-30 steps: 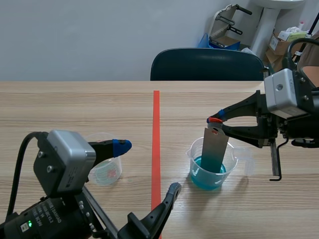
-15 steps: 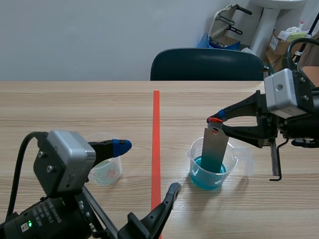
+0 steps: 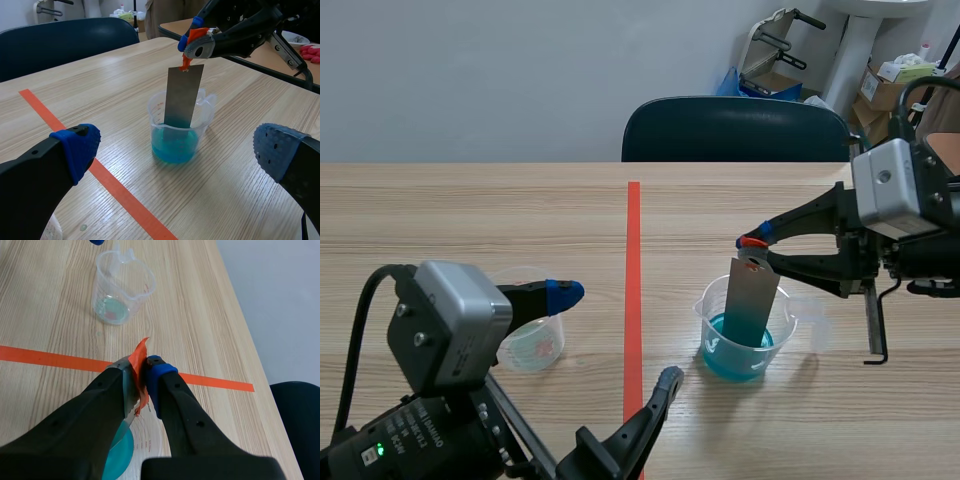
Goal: Do the redox reaction experiment
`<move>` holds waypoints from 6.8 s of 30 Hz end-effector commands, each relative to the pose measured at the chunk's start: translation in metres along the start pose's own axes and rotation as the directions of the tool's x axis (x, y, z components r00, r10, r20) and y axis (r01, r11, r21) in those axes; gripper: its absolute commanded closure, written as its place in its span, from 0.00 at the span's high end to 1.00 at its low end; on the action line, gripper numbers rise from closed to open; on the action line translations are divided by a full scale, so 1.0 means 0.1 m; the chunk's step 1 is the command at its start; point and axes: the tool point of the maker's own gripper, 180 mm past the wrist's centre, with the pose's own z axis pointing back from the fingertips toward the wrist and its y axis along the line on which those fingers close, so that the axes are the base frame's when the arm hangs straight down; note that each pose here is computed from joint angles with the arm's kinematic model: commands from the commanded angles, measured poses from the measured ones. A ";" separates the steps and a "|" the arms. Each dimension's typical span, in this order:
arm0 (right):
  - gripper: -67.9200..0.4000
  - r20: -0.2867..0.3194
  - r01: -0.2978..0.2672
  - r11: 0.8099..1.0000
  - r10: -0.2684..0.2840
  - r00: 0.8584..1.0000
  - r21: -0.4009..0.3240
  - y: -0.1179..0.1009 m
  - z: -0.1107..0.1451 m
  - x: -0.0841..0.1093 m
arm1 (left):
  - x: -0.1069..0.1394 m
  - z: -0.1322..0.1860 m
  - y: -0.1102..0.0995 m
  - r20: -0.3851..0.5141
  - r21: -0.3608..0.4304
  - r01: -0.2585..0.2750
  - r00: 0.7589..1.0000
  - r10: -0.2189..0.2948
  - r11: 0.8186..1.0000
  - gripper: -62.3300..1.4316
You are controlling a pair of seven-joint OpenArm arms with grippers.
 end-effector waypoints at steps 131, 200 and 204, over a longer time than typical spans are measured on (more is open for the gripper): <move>0.02 0.128 -0.089 0.995 0.083 0.988 0.046 -0.28 0.37 1.33 | 0.07 -0.01 -0.03 0.027 -0.004 -0.010 1.000 0.010 1.000 1.00; 0.02 0.129 -0.089 0.995 0.083 0.988 0.046 -0.28 0.37 1.33 | 0.07 -0.01 -0.03 0.027 -0.005 -0.007 1.000 0.007 1.000 1.00; 0.02 0.129 -0.089 0.995 0.083 0.988 0.046 -0.28 0.37 1.33 | 0.07 -0.01 -0.03 0.027 -0.005 -0.007 1.000 0.007 1.000 1.00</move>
